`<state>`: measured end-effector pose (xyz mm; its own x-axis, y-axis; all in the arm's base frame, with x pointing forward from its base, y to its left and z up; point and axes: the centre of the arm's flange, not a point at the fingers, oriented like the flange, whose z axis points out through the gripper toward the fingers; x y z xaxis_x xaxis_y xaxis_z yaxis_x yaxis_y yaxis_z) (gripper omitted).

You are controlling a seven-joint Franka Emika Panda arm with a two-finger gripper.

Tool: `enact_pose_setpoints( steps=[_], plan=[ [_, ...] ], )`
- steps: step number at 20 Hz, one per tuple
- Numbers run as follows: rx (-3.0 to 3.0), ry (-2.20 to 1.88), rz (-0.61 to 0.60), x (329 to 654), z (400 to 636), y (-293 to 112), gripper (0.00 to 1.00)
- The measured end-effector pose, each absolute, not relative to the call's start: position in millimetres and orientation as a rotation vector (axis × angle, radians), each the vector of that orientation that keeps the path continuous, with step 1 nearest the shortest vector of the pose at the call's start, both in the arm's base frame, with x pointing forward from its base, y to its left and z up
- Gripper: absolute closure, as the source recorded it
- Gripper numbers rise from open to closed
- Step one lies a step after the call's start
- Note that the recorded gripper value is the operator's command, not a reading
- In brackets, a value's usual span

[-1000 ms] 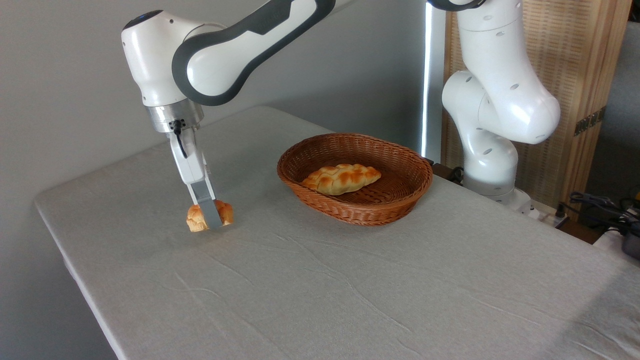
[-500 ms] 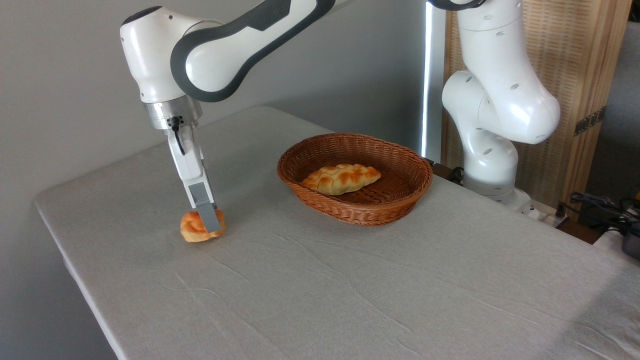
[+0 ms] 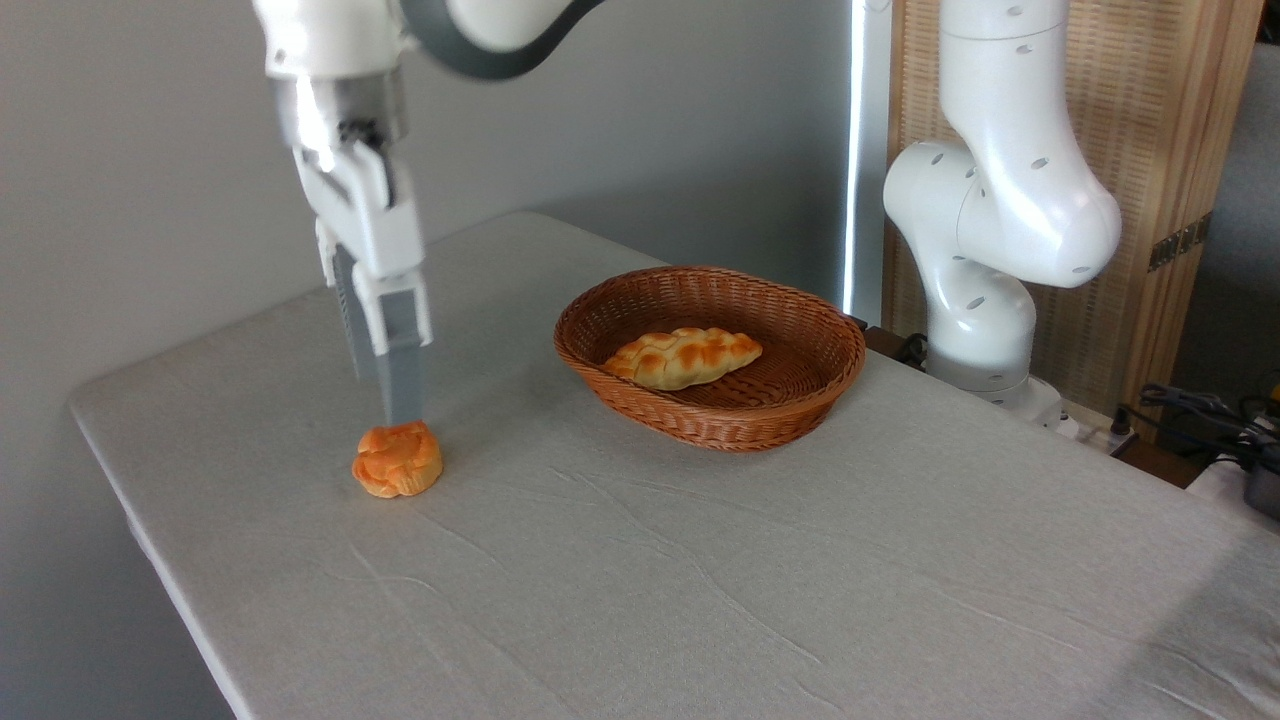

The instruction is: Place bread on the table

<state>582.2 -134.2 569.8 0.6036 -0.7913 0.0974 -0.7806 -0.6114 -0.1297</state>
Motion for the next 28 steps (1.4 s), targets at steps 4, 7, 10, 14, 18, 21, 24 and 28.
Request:
enact_pose_setpoints(
  steps=[4, 7, 10, 14, 18, 21, 24, 28],
  plan=[
    [-2.883, 1.195, -0.161, 559, 604, -69, 0.00],
    [-2.948, 1.157, -0.102, 551, 615, -51, 0.00],
    [-2.958, 1.165, -0.063, 548, 615, -53, 0.00],
    [-2.970, 1.174, -0.048, 548, 612, -55, 0.00],
    [-2.996, 1.185, -0.045, 546, 612, -58, 0.00],
    [-2.997, 1.185, -0.043, 546, 612, -59, 0.00],
    [-3.001, 1.188, -0.019, 544, 610, -58, 0.00],
    [-3.005, 1.181, -0.014, 544, 610, -56, 0.00]
  ],
)
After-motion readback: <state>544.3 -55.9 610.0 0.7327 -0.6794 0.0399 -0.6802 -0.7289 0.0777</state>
